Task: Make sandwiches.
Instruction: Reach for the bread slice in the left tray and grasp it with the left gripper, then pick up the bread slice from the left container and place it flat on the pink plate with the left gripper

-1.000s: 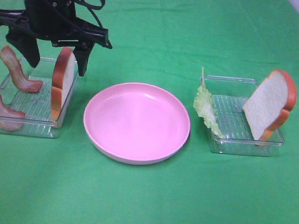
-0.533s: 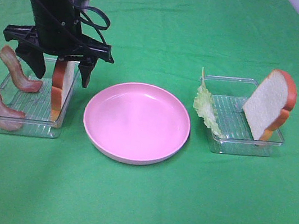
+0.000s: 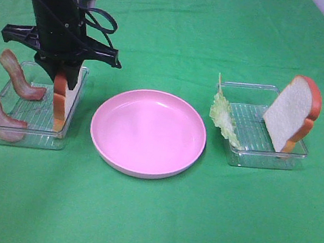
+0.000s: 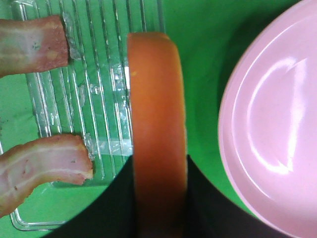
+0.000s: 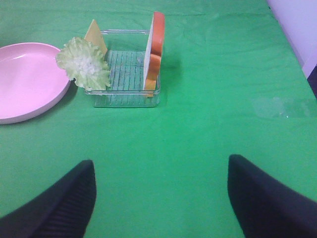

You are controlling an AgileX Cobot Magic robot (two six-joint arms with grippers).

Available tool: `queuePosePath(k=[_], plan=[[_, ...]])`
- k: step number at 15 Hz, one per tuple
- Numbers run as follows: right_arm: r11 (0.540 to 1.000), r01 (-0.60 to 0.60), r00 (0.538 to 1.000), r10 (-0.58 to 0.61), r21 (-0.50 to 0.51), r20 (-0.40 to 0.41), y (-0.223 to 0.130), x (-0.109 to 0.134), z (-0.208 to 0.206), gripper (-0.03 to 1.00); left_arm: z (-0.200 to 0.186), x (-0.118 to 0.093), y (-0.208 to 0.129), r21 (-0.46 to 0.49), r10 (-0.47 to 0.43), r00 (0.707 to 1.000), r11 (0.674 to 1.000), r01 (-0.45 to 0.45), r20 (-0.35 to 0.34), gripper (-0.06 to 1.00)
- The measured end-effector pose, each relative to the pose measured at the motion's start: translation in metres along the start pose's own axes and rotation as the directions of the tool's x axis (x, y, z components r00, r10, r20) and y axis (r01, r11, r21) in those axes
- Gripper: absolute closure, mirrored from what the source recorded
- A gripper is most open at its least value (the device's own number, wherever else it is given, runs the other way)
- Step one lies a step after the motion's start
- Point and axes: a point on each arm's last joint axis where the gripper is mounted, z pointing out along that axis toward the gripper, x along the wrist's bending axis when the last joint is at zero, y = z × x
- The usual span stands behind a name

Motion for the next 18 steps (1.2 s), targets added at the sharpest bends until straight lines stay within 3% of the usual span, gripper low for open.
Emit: queuePosePath(k=[4,9,11,14,15,16,18], plan=[[1.0,0.0,1.0,0.0,0.0,0.0,0.0,0.0,0.0,0.26,-0.008,0.001,-0.001,-0.006,0.002,1.0,1.0,-0.002,0.001,0.73],[1.0,0.0,1.0,0.0,0.0,0.0,0.0,0.0,0.0,0.26,-0.083,0.013,-0.013,-0.122,0.077,0.996,0.99,-0.071,0.044,0.73],[1.0,0.0,1.0,0.0,0.0,0.0,0.0,0.0,0.0,0.26,-0.114,0.028,-0.017,-0.173,0.089,0.987,0.983,-0.065,0.134,0.73],[1.0,0.0,1.0,0.0,0.0,0.0,0.0,0.0,0.0,0.26,-0.119,0.062,-0.007,-0.151,0.04,0.95,0.989,0.007,0.308,0.73],[1.0,0.0,1.0,0.0,0.0,0.0,0.0,0.0,0.0,0.26,-0.108,0.065,0.0,-0.126,0.049,0.905,0.992,0.005,0.423,0.73],[1.0,0.0,1.0,0.0,0.0,0.0,0.0,0.0,0.0,0.26,-0.105,0.061,0.001,-0.118,0.057,0.891,0.993,-0.004,0.45,0.73],[1.0,0.0,1.0,0.0,0.0,0.0,0.0,0.0,0.0,0.26,-0.085,0.05,0.007,-0.08,0.067,0.837,0.996,-0.028,0.543,0.73]])
